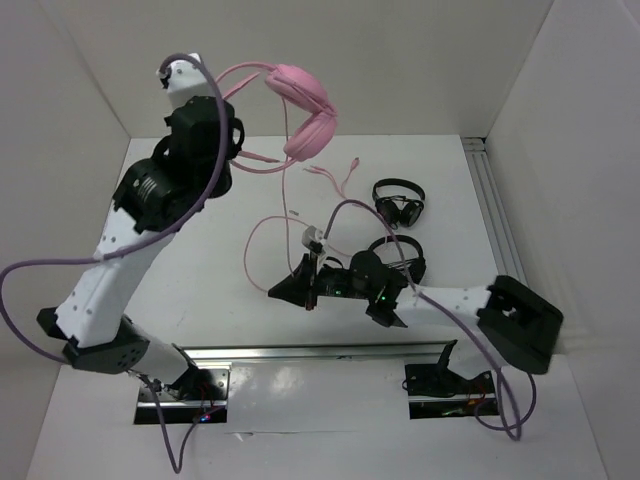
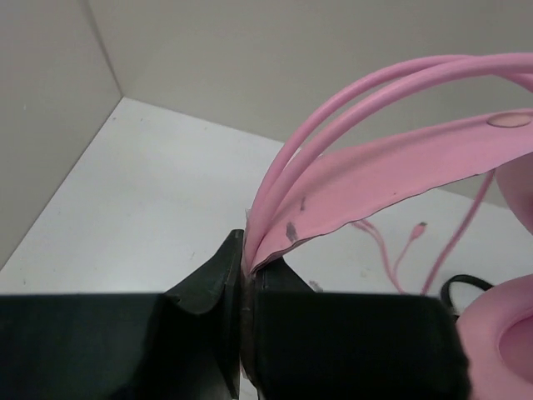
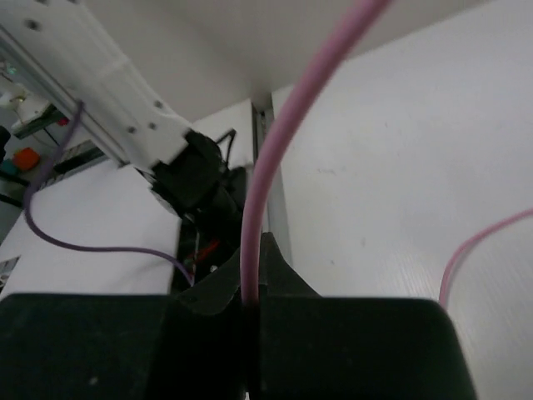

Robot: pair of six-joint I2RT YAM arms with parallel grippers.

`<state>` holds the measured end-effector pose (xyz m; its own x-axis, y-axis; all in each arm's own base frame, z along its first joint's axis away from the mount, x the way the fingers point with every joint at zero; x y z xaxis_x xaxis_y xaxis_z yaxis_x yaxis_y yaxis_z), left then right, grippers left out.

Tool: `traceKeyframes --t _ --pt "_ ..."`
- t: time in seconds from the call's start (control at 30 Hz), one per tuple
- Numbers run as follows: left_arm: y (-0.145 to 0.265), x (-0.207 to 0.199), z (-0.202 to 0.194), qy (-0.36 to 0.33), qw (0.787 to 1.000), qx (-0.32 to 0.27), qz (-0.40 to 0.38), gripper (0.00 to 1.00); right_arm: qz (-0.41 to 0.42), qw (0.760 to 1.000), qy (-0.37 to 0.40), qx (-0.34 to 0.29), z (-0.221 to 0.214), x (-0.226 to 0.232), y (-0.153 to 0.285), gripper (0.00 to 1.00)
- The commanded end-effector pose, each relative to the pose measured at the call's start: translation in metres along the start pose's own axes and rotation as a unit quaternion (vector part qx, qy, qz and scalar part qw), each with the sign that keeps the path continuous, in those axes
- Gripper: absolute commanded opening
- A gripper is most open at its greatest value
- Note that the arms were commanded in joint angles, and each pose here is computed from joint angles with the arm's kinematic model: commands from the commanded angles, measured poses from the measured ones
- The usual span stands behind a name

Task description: Wrap the headphones

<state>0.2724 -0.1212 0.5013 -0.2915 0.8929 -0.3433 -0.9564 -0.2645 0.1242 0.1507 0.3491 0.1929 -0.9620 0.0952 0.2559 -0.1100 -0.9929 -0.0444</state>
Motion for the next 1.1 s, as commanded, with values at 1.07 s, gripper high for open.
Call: traceKeyframes --t 1.07 --pt "-0.066 0.106 -0.263 -0.296 0.878 0.367 0.081 0.0 -0.285 0.869 0.331 0.233 0.169 -0.03 0.068 0.0"
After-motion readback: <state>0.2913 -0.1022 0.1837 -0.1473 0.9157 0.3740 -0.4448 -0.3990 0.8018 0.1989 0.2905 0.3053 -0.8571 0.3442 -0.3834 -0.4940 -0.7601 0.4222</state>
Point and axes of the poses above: each gripper's point midway between its finger pads, its own y axis back along the fingers, its own x axis along the line the jaws close on, z = x × y, the point moved 5 cm from there along y, back along the fingers, and after that the axes turned 10 degrees about y, right-handed, at the moved point
